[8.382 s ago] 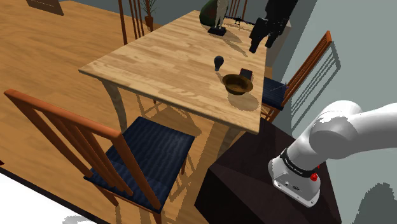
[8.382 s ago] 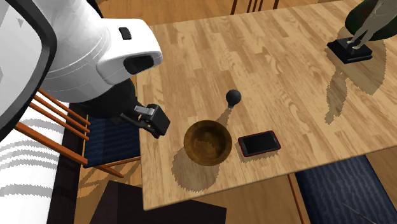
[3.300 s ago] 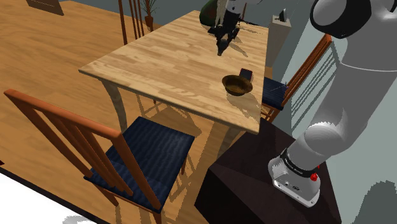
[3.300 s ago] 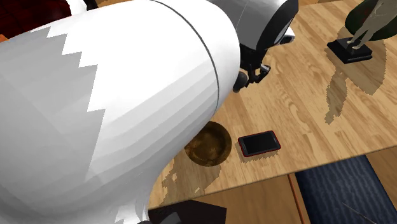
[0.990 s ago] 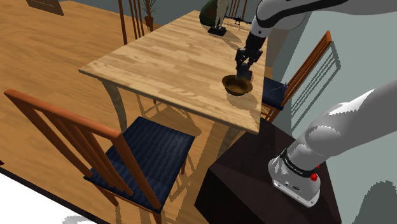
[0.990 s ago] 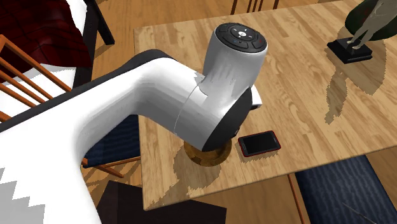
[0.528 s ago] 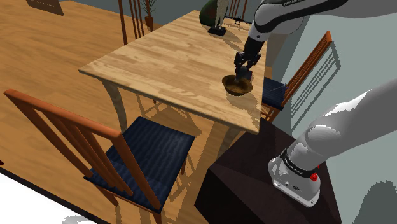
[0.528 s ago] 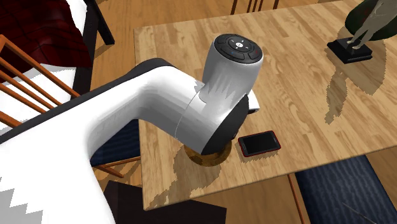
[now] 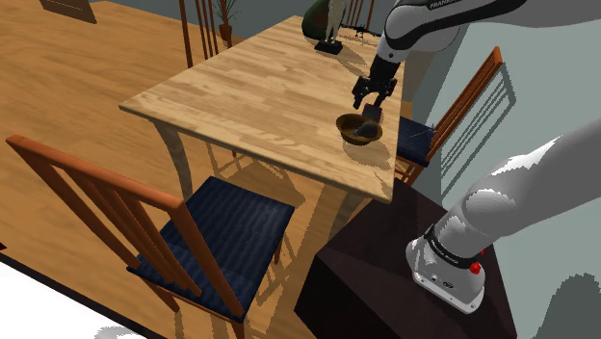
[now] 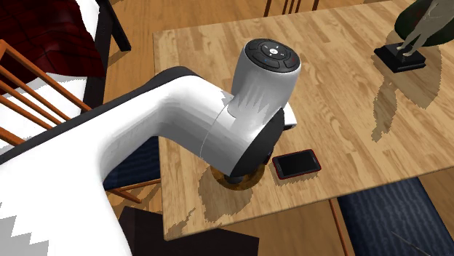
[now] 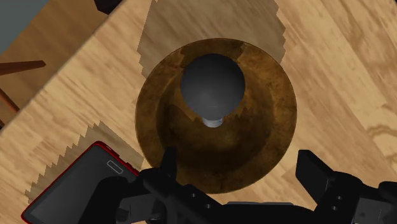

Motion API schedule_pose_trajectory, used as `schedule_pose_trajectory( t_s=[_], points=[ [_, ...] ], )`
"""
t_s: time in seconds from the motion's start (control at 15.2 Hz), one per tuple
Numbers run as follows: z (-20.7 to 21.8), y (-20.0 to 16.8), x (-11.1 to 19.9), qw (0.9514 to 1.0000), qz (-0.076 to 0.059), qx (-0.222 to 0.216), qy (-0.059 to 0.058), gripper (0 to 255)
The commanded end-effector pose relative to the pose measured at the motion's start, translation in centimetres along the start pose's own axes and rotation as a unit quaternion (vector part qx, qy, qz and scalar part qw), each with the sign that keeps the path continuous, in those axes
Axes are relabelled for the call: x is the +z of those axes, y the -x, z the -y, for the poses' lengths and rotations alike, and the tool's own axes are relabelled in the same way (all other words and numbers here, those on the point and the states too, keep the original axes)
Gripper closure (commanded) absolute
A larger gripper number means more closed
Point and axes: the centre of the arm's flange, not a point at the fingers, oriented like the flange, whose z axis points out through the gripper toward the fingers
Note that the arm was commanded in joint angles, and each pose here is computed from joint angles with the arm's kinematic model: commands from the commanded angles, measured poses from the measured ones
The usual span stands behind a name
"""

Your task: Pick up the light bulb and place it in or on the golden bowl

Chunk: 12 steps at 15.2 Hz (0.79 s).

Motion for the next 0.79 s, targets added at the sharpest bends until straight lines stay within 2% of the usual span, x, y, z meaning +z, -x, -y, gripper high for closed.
schedule_pose_trajectory(
  t_s=[0.0,0.2,0.73],
  points=[
    [0.0,0.0,-1.3,1.0000,0.000,0.000,0.000,0],
    [0.0,0.0,-5.0,1.0000,0.000,0.000,0.000,0],
    [0.0,0.0,-5.0,1.0000,0.000,0.000,0.000,0]
  ],
)
